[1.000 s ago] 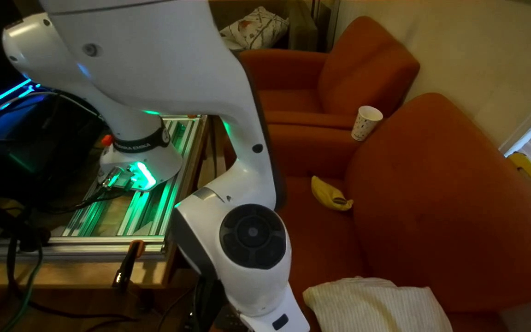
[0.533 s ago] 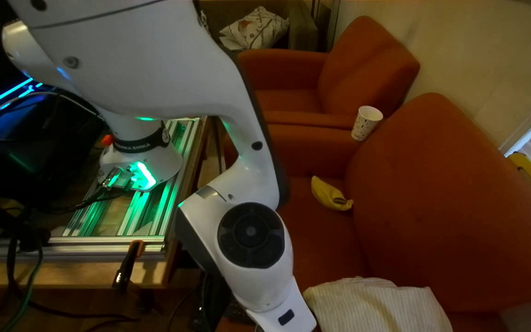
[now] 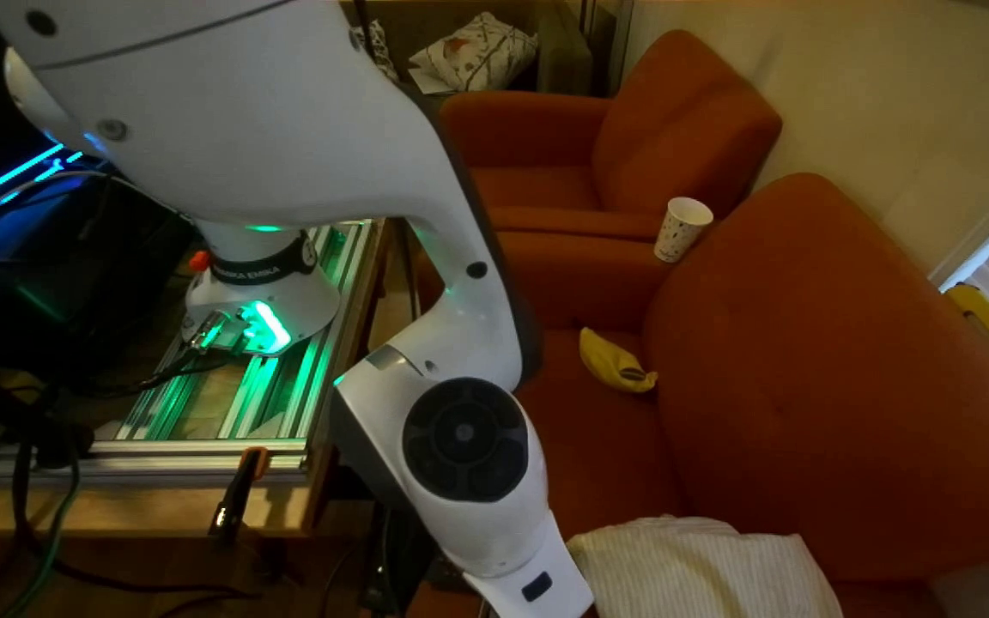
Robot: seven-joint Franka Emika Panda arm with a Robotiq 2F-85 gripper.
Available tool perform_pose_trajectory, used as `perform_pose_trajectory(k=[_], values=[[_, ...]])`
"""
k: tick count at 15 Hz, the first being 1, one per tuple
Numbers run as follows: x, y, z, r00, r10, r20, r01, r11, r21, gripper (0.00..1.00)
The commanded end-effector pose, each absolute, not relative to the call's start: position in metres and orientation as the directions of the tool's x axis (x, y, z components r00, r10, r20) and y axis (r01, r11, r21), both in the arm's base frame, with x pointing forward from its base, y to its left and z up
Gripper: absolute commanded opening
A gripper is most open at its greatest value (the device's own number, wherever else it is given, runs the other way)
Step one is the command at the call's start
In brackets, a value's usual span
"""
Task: Put the yellow towel on the right armrest then put the remote control on the seat.
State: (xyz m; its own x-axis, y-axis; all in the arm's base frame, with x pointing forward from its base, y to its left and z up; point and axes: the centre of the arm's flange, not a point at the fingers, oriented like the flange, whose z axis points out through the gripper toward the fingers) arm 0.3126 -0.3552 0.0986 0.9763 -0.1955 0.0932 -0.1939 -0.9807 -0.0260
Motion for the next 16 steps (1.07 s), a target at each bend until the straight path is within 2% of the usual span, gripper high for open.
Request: perform_pose_trajectory(k=[1,8,16], values=[[0.322,-0.347,0.109,0.972,-0.191,0.138,-0.181,-0.980,-0.083,0.26],[0.362,-0.312,0.136,0.976,-0.101,0.193,-0.086,-0.993,-0.085,0.26],[0.410,-0.270,0.140,0.993,-0.050,0.104,-0.046,-0.998,-0.032,0.26]])
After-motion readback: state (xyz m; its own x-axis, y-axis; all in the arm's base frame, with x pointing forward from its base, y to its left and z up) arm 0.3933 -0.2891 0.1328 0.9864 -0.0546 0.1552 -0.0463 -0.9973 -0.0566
